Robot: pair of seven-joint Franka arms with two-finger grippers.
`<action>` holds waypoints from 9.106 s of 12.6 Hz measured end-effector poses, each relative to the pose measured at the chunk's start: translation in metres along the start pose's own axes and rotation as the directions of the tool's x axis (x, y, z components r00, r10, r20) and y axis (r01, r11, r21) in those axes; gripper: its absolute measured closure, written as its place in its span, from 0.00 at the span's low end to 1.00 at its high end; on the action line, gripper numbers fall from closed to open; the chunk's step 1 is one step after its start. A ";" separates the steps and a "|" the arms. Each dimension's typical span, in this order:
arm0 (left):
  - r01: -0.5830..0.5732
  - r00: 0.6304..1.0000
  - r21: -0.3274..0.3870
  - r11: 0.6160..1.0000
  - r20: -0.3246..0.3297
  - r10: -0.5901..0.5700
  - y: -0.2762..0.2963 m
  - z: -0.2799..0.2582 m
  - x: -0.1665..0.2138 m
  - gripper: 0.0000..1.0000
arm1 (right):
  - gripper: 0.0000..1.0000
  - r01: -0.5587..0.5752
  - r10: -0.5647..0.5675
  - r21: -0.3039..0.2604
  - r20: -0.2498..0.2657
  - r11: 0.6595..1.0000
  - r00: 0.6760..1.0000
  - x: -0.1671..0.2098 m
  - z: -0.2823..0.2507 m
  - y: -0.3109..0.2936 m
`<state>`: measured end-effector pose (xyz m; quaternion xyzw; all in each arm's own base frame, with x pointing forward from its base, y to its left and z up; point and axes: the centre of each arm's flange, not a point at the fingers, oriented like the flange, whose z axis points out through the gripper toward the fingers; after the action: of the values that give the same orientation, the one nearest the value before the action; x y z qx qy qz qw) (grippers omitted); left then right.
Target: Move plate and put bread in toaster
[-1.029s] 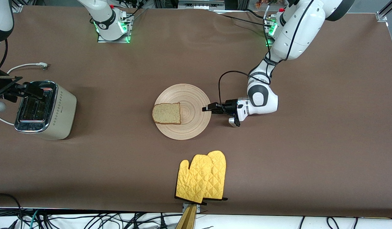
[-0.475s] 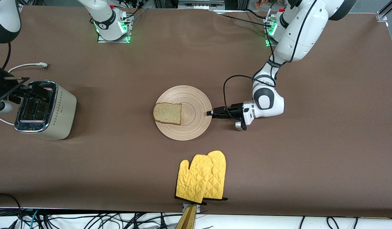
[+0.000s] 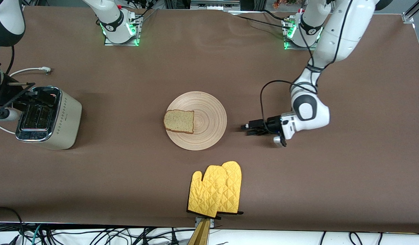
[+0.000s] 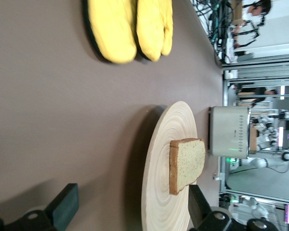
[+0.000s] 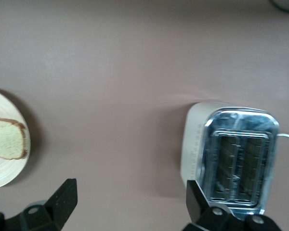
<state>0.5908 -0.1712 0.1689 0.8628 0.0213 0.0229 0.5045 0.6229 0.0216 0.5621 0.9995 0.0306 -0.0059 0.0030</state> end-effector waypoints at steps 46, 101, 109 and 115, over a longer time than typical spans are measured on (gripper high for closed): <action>0.096 0.974 0.878 0.469 0.013 -0.225 0.328 -0.331 -0.024 0.00 | 0.93 -0.194 0.194 -0.009 0.124 0.981 0.973 -0.032 0.334 -0.306; 0.103 0.971 0.872 0.479 0.015 -0.237 0.325 -0.332 -0.023 0.00 | 0.95 0.081 0.075 -0.303 0.472 0.950 0.879 -0.004 0.121 0.189; 0.103 0.971 0.872 0.479 0.015 -0.237 0.325 -0.332 -0.023 0.00 | 0.95 0.120 0.030 -0.282 0.477 0.952 0.878 -0.004 0.123 0.193; 0.103 0.971 0.872 0.479 0.015 -0.237 0.325 -0.332 -0.023 0.00 | 0.95 0.096 0.060 -0.335 0.428 0.937 0.902 0.008 0.133 0.194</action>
<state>0.5518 -0.0435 0.6143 0.9918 0.0816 -0.0986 0.0042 0.6411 -0.1719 0.4306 0.9565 0.0392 -0.2214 0.1861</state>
